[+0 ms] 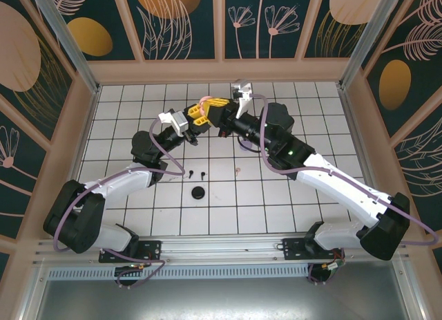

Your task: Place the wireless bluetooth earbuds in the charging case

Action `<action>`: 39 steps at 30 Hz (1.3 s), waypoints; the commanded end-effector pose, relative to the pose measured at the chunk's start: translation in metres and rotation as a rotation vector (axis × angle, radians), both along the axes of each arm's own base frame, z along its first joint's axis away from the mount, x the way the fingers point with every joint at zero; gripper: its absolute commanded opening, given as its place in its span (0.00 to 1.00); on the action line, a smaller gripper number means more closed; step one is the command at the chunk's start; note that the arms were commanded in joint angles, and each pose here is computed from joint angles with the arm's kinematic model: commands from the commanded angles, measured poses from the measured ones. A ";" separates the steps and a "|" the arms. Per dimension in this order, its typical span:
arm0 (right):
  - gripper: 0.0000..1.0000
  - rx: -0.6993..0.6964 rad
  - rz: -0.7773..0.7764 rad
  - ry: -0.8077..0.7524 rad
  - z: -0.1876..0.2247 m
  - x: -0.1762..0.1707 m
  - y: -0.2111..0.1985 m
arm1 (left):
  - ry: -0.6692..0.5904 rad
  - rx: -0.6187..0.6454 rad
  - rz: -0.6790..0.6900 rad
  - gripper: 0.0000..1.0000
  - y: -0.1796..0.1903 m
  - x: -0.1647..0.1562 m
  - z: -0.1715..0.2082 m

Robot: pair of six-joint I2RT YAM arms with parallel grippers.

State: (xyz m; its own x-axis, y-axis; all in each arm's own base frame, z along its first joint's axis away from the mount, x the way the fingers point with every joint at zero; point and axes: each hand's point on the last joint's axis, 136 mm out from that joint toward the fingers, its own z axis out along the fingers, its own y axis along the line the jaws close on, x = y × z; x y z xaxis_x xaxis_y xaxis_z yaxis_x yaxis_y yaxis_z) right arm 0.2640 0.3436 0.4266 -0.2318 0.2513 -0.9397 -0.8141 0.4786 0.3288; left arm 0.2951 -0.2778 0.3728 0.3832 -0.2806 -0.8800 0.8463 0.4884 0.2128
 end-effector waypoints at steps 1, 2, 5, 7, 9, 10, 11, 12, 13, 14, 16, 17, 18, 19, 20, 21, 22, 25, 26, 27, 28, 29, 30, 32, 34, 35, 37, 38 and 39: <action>0.11 0.058 -0.020 -0.085 0.032 -0.006 -0.011 | -0.054 -0.027 -0.039 0.00 -0.001 -0.015 0.021; 0.10 0.058 -0.022 -0.084 0.032 -0.005 -0.012 | -0.055 -0.027 -0.039 0.00 -0.001 -0.015 0.021; 0.10 0.059 -0.028 -0.082 0.032 -0.003 -0.013 | -0.055 -0.025 -0.040 0.00 -0.002 -0.015 0.021; 0.10 0.063 -0.033 -0.080 0.032 -0.002 -0.014 | -0.056 -0.024 -0.042 0.00 -0.002 -0.016 0.021; 0.10 0.066 -0.039 -0.077 0.032 0.000 -0.015 | -0.058 -0.024 -0.045 0.00 -0.002 -0.016 0.022; 0.10 0.066 -0.040 -0.076 0.031 0.000 -0.015 | -0.055 -0.022 -0.046 0.00 -0.002 -0.016 0.020; 0.10 0.065 -0.040 -0.074 0.031 0.001 -0.016 | -0.055 -0.023 -0.045 0.00 -0.002 -0.016 0.021; 0.10 0.063 -0.040 -0.071 0.029 0.002 -0.015 | -0.056 -0.022 -0.047 0.00 -0.002 -0.017 0.021; 0.09 0.061 -0.041 -0.068 0.028 0.003 -0.015 | -0.057 -0.024 -0.045 0.00 -0.002 -0.017 0.021; 0.09 0.059 -0.041 -0.065 0.026 0.003 -0.016 | -0.059 -0.025 -0.044 0.00 -0.002 -0.017 0.022; 0.09 0.053 -0.042 -0.056 0.022 0.005 -0.016 | -0.059 -0.024 -0.044 0.00 -0.002 -0.017 0.022; 0.09 0.051 -0.043 -0.053 0.021 0.005 -0.016 | -0.060 -0.025 -0.041 0.00 -0.002 -0.017 0.023; 0.09 0.050 -0.044 -0.048 0.019 0.006 -0.017 | -0.062 -0.026 -0.040 0.00 -0.001 -0.018 0.024; 0.09 0.048 -0.041 -0.044 0.017 0.005 -0.017 | -0.062 -0.028 -0.036 0.00 -0.001 -0.017 0.024; 0.09 0.048 -0.041 -0.041 0.016 0.005 -0.017 | -0.063 -0.027 -0.035 0.00 -0.001 -0.017 0.024; 0.09 0.046 -0.039 -0.038 0.014 0.005 -0.017 | -0.067 -0.030 -0.034 0.00 0.000 -0.018 0.026; 0.09 0.043 -0.036 -0.034 0.012 0.005 -0.017 | -0.063 -0.029 -0.033 0.00 -0.001 -0.017 0.025; 0.09 0.036 -0.021 -0.023 0.008 0.003 -0.015 | -0.066 -0.032 -0.030 0.00 0.000 -0.017 0.027; 0.09 0.032 -0.018 -0.020 0.006 0.003 -0.015 | -0.067 -0.035 -0.028 0.00 0.000 -0.017 0.029; 0.09 0.030 -0.011 -0.016 0.005 0.002 -0.014 | -0.065 -0.036 -0.026 0.00 0.001 -0.017 0.028; 0.09 0.027 -0.008 -0.013 0.003 0.002 -0.013 | -0.065 -0.037 -0.026 0.00 0.001 -0.016 0.029; 0.09 0.025 -0.005 -0.012 0.002 0.001 -0.013 | -0.066 -0.039 -0.025 0.00 0.001 -0.016 0.029; 0.09 0.021 -0.005 -0.006 0.000 0.002 -0.012 | -0.067 -0.040 -0.026 0.00 0.001 -0.016 0.030; 0.09 0.015 -0.001 -0.004 -0.002 0.001 -0.012 | -0.069 -0.043 -0.025 0.00 0.001 -0.017 0.031; 0.09 0.000 0.006 -0.005 -0.005 0.001 -0.010 | -0.069 -0.046 -0.028 0.00 0.001 -0.017 0.032; 0.09 -0.012 0.012 -0.003 -0.008 0.000 -0.009 | -0.069 -0.047 -0.028 0.00 0.002 -0.017 0.033; 0.10 -0.045 0.040 -0.002 -0.012 -0.001 -0.003 | -0.068 -0.046 -0.030 0.00 0.001 -0.017 0.033; 0.12 -0.063 0.051 0.000 -0.014 -0.001 -0.001 | -0.067 -0.045 -0.030 0.00 0.001 -0.017 0.032; 0.14 -0.077 0.061 0.007 -0.015 -0.001 0.002 | -0.063 -0.046 -0.031 0.00 0.001 -0.016 0.032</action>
State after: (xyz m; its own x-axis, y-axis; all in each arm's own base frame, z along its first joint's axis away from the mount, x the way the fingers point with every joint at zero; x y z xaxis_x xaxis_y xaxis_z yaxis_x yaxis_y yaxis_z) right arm 0.2690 0.3383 0.4157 -0.2311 0.2216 -0.9474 -0.8160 0.4861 0.3128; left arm 0.2895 -0.2814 0.3736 0.3703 -0.2797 -0.8858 0.8572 0.4703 0.2099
